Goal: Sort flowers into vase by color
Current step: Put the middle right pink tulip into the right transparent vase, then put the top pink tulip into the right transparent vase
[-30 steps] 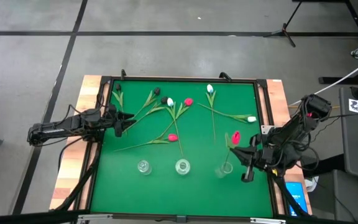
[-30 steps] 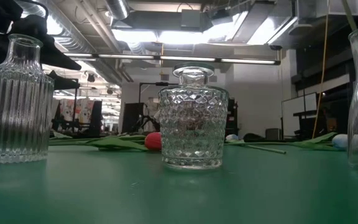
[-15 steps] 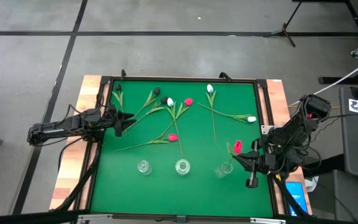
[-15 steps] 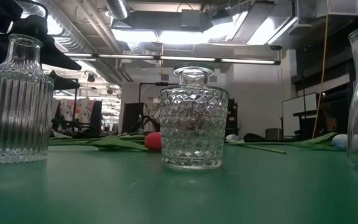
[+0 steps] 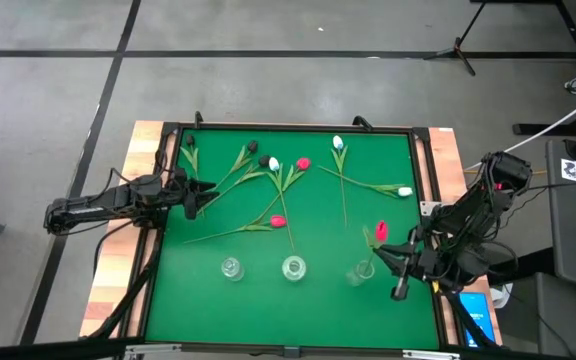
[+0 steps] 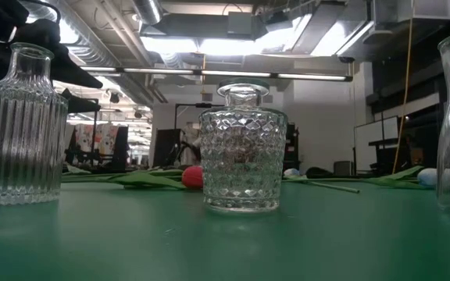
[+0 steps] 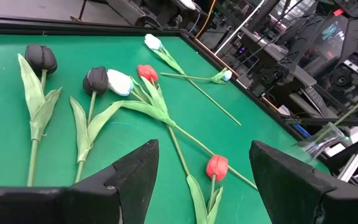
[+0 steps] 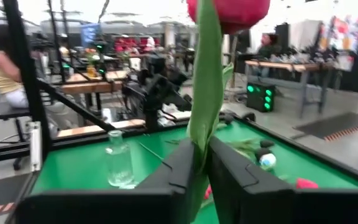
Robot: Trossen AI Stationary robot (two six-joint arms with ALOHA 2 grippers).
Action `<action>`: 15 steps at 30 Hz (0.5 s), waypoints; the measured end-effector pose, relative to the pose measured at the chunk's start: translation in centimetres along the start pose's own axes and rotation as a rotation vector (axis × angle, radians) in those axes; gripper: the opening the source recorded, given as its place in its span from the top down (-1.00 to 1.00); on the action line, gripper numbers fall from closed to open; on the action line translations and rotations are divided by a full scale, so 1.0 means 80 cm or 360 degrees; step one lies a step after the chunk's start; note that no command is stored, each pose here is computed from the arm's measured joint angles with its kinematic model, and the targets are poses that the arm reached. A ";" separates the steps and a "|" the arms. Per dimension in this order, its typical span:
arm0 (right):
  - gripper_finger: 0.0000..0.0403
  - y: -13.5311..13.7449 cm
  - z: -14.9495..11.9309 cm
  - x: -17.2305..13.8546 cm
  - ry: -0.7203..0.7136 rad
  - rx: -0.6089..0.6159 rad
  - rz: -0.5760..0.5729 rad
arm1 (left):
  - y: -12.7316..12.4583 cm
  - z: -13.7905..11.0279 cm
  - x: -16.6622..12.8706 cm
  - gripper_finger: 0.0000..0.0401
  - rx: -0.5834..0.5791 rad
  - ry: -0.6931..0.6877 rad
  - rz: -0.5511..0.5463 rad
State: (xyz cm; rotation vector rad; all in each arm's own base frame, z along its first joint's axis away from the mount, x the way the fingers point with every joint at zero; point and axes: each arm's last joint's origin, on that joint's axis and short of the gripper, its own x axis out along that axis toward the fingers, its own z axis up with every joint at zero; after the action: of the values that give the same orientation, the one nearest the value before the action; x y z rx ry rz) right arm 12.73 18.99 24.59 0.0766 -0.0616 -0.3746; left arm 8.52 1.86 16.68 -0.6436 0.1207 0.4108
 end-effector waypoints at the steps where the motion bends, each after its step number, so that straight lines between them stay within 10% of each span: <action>1: 0.70 0.000 0.000 0.000 0.0008 0.0013 -0.0019 | 0.000 0.000 0.000 -0.23 -0.0001 -0.0001 0.0000; 15: 0.17 0.001 0.011 0.001 -0.0028 0.0113 0.0029 | 0.000 0.000 0.000 -0.23 0.0000 -0.0001 0.0002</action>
State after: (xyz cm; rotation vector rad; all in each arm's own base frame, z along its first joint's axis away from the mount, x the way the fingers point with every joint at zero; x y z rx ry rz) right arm 12.73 18.97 25.49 0.1427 -0.0931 -0.3549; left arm 8.52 1.86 16.68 -0.6434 0.1204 0.4126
